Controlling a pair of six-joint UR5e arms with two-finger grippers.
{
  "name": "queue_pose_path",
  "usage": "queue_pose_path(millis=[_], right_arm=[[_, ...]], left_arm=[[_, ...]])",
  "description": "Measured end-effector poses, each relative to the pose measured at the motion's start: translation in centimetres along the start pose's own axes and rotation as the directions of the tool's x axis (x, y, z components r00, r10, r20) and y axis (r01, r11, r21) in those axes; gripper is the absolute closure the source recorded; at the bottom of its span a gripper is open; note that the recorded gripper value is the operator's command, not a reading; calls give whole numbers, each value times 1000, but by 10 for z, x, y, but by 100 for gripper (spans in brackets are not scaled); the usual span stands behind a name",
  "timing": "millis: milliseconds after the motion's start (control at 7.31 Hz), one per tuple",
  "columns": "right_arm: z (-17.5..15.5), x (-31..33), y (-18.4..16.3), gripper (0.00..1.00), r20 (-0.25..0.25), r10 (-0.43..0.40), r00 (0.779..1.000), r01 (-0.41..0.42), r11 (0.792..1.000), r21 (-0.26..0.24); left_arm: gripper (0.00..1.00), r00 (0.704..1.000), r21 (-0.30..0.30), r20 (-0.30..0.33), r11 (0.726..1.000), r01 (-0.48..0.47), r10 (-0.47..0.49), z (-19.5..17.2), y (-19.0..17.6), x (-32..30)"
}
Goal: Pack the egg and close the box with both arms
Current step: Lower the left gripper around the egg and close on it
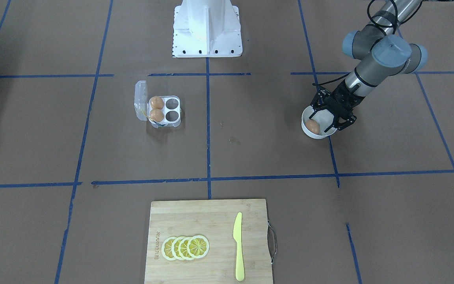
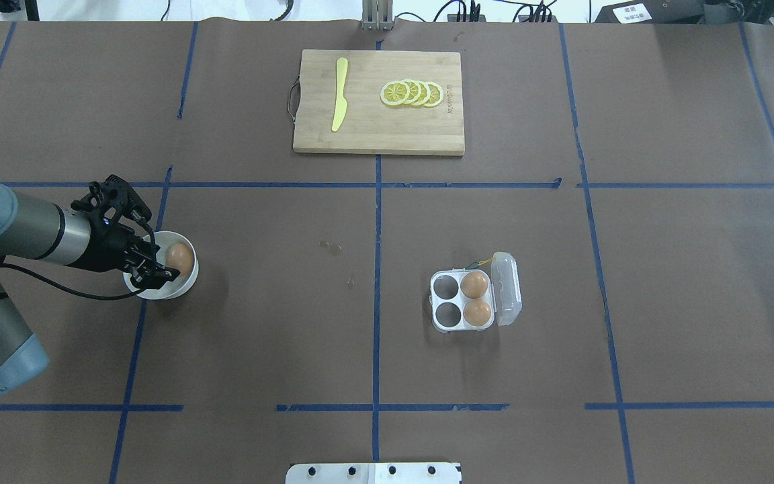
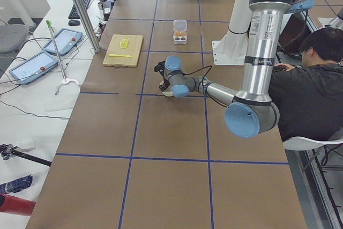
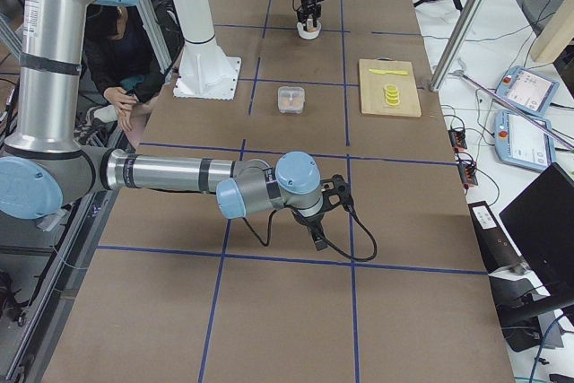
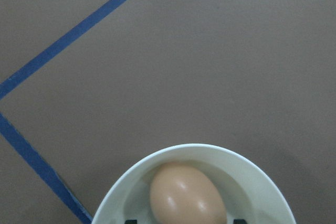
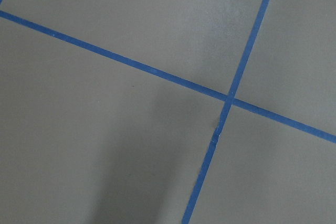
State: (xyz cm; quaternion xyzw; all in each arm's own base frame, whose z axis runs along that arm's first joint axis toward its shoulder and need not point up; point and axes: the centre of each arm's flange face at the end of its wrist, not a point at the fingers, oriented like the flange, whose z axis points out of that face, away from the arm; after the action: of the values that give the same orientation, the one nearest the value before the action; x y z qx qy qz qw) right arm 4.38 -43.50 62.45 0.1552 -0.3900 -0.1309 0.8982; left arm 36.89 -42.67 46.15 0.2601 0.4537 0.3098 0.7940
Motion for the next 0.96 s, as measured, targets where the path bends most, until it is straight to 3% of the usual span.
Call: queue_pose_path(millis=[547, 958], right_arm=[[0, 0, 0, 0, 0, -1, 1000, 1, 1000, 1], [0, 0, 0, 0, 0, -1, 1000, 1, 1000, 0]], left_arm=[[29, 1000, 7, -8, 1000, 8, -8, 1, -7, 3], [27, 999, 11, -9, 999, 40, -40, 4, -14, 4]])
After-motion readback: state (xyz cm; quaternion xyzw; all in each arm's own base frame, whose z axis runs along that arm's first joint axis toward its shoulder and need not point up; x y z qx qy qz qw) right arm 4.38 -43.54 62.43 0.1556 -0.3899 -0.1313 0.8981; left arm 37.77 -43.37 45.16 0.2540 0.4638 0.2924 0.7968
